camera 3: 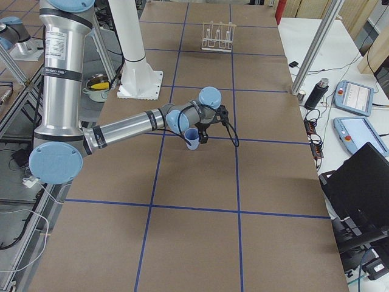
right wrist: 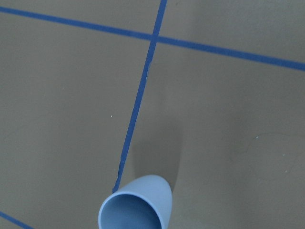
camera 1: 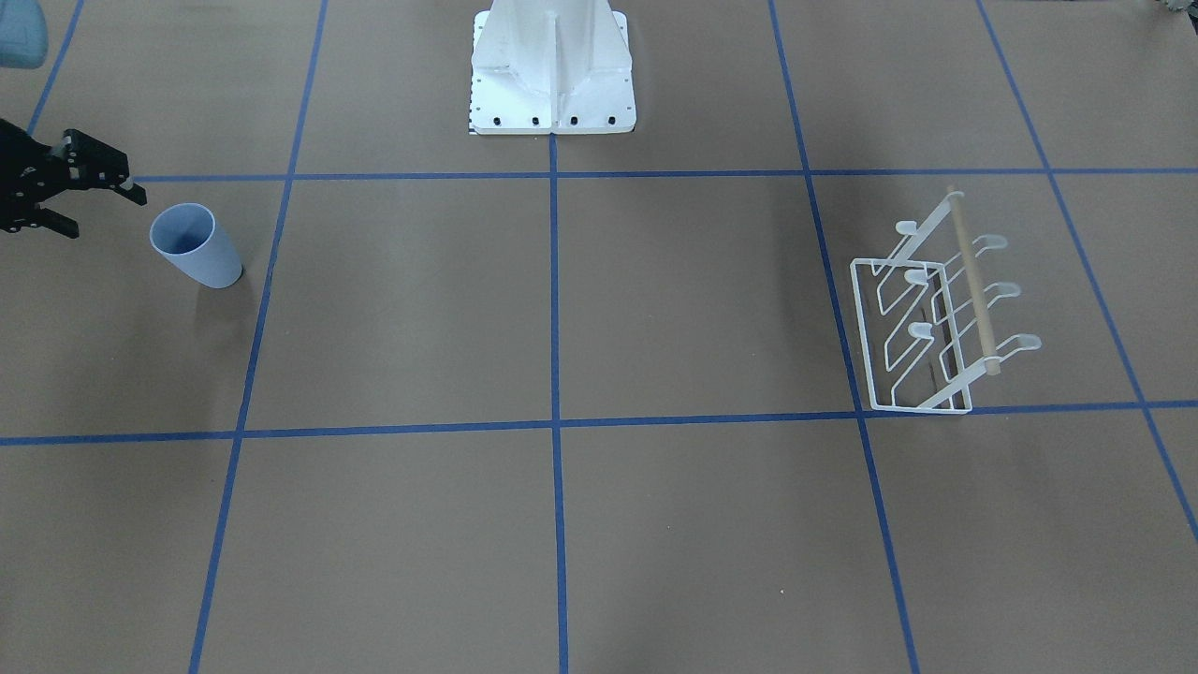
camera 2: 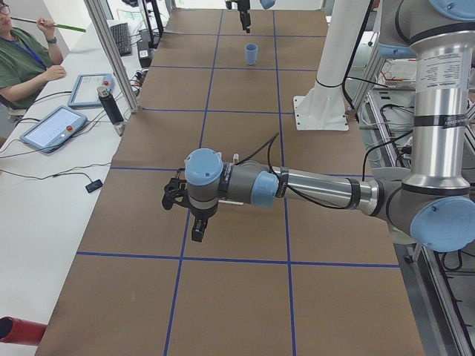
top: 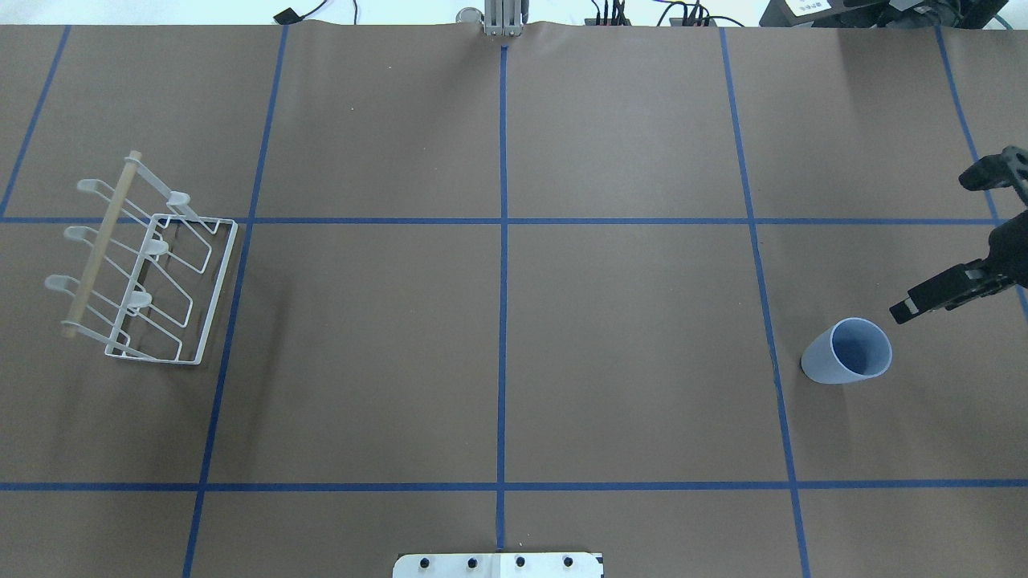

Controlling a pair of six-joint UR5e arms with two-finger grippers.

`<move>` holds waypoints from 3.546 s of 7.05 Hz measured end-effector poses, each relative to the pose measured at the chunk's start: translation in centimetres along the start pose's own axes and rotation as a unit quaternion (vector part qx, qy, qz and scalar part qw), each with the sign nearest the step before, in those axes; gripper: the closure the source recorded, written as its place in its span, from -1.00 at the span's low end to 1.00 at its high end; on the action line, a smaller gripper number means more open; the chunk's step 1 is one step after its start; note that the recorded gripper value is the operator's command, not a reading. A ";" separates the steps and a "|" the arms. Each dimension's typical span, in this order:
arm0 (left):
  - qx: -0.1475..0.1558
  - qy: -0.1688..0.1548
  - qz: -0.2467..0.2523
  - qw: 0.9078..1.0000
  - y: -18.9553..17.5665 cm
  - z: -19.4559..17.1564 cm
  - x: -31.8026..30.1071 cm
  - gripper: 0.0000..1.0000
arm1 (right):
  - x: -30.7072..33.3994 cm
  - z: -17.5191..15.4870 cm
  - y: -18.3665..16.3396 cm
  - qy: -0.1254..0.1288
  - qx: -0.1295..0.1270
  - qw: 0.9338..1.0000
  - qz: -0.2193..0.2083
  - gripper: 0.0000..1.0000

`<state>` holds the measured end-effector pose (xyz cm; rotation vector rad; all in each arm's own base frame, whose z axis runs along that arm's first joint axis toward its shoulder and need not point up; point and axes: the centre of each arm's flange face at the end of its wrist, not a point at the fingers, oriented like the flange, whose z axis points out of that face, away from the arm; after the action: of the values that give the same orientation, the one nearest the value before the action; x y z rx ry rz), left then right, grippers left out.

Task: Hang cup on cup holder
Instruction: 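Lower the right gripper into the light blue cup and grip its rim, then lift the cup and tip it sideways with the right gripper while the left arm approaches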

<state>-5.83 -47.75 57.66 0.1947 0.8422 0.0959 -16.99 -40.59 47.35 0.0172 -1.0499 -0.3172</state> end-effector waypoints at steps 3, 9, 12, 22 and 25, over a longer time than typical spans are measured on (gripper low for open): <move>0.001 0.001 0.001 1.000 -0.2 -0.1 0.1 -0.97 | -0.7 3.7 1.1 0.009 -0.026 1.000 -0.001 -0.99; 0.000 0.001 0.000 1.000 -0.2 0.0 0.0 -0.97 | 2.2 5.9 0.3 0.054 -0.026 0.998 0.016 -0.97; -0.001 0.001 0.000 1.000 -0.1 0.1 -0.1 -0.97 | 2.5 7.1 -0.7 0.055 -0.033 0.998 0.017 -0.61; 0.010 0.000 0.007 1.000 -1.7 -0.8 1.2 -0.97 | -2.9 4.8 -1.2 0.001 0.000 0.999 -0.035 1.00; 0.044 0.023 -0.035 0.998 -5.1 0.8 7.2 -0.97 | -11.8 0.9 -5.8 -0.101 0.105 0.989 0.018 1.00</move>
<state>-0.42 -51.67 51.83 0.2453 0.8998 -0.0021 -24.60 -42.85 36.88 0.1570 -1.2807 -0.1765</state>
